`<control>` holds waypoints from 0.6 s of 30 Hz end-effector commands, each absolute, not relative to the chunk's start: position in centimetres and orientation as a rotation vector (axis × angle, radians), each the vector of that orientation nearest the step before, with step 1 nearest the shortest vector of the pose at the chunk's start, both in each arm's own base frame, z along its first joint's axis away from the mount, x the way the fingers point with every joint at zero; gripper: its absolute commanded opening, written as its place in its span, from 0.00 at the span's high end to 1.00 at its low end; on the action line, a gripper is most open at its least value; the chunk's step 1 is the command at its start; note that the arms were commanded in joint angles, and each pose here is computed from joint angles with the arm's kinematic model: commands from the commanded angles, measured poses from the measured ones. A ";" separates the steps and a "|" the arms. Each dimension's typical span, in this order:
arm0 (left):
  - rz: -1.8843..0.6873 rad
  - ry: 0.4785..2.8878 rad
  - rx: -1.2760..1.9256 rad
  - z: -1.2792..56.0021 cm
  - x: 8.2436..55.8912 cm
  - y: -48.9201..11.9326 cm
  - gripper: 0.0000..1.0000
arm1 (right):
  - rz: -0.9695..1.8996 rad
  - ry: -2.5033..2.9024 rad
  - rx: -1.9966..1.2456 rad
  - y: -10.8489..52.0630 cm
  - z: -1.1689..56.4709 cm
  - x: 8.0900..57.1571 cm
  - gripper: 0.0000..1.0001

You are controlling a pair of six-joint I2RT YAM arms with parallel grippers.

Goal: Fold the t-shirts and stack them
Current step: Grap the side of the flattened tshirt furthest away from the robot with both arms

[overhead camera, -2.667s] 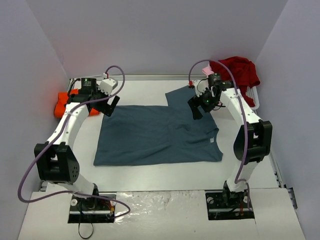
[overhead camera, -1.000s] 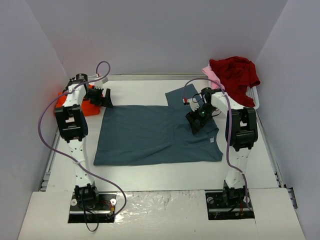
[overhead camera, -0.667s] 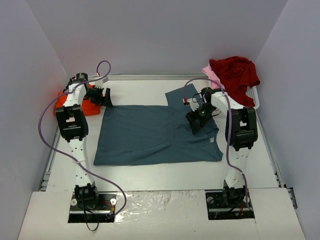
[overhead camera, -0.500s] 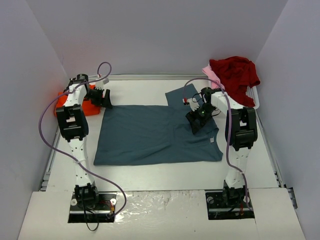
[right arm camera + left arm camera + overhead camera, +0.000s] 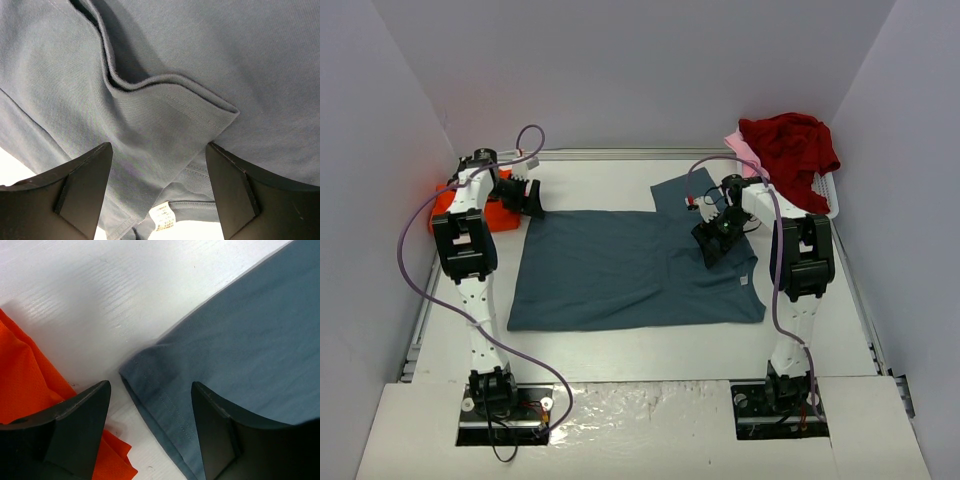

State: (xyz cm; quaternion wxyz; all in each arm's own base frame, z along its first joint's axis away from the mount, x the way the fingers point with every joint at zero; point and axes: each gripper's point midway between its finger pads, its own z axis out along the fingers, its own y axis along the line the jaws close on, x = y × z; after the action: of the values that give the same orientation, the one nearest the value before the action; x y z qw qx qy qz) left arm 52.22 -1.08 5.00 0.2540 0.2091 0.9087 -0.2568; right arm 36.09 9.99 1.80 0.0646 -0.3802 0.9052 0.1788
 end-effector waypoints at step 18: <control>-0.697 2.520 0.668 3.3 50.6 -2.5 0.60 | 0.537 2.884 -1.176 8.5 -0.6 33.5 0.30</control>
State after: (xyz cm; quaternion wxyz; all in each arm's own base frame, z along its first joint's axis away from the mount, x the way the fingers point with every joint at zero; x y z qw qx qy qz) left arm 52.03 -2.27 4.38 0.2504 0.2403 0.9034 -0.2518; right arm 36.14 9.89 1.77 0.0644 -0.3806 0.9056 0.1760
